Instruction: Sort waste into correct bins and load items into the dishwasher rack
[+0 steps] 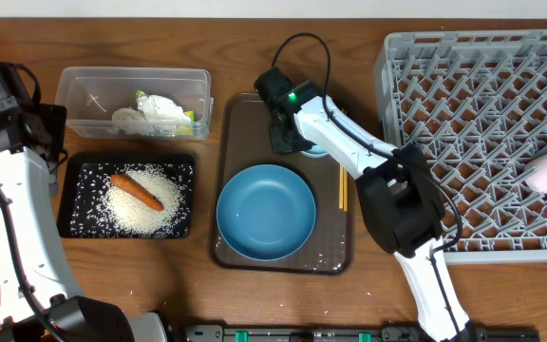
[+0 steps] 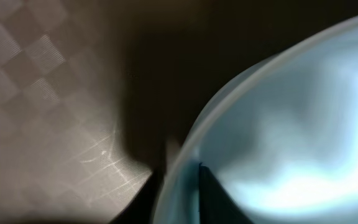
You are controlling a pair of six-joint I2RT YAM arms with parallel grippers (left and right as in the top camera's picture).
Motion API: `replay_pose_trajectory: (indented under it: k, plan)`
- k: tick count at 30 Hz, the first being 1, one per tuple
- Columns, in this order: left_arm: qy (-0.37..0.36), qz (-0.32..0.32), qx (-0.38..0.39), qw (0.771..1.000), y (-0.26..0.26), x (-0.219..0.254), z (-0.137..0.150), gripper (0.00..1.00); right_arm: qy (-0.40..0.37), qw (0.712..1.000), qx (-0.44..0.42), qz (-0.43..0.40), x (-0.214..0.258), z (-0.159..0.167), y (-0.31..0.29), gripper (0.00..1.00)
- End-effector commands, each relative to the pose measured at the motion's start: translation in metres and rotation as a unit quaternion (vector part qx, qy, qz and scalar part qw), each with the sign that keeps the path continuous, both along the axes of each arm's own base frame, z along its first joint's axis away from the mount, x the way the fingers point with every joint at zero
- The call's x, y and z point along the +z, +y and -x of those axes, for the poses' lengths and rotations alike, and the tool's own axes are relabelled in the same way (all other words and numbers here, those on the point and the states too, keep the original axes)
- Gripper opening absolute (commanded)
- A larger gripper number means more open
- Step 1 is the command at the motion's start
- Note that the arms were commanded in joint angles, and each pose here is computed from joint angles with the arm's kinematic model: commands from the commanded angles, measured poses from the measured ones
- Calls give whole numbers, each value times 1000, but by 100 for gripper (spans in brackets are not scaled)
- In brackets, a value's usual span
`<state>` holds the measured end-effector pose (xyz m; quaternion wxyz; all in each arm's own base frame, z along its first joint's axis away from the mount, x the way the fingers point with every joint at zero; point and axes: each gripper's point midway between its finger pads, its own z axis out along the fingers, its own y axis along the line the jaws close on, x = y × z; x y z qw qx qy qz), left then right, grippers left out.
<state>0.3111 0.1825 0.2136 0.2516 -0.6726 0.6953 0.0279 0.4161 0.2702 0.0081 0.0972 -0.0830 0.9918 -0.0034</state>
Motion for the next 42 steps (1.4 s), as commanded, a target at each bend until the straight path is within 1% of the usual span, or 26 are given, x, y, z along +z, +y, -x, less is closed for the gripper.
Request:
replay_pose_trajectory:
  k: [1,2,8,13,17,19,24,28,32,34,37,39,42]
  plan:
    - [6,-1,1,1000,2,-2,1,99,-17,1000,-4,-12,21,-3,4,6]
    - [6,-1,1,1000,2,-2,1,99,-22,1000,-6,-16,27,-5,3,1]
    - [6,-1,1,1000,2,-2,1,99,-77,995,-22,-63,101,-21,-12,1]
    - [6,-1,1,1000,2,-2,1,99,-114,985,-11,-131,166,-32,-41,1]
    - [6,-1,1,1000,2,-2,1,99,-123,969,-1,-216,204,-44,-79,1]
    - [6,-1,1,1000,2,-2,1,99,-119,953,4,-280,217,-52,-105,1]
    - [6,-1,1,1000,2,-2,1,99,-120,912,-31,-392,229,-68,-185,1]
    - [6,-1,1,1000,2,-2,1,99,-152,871,-44,-464,239,-77,-250,1]
    - [6,-1,1,1000,2,-2,1,99,-187,809,-36,-556,252,-79,-300,1]
    - [6,-1,1,1000,2,-2,1,99,-197,783,-26,-590,253,-80,-316,1]
    - [6,-1,1,1000,2,-2,1,99,-189,761,-36,-620,239,-83,-333,1]
    - [6,-1,1,1000,2,-2,1,99,-181,754,-45,-630,226,-85,-339,1]
    - [6,-1,1,1000,2,-2,1,99,-168,750,-62,-636,205,-90,-344,1]
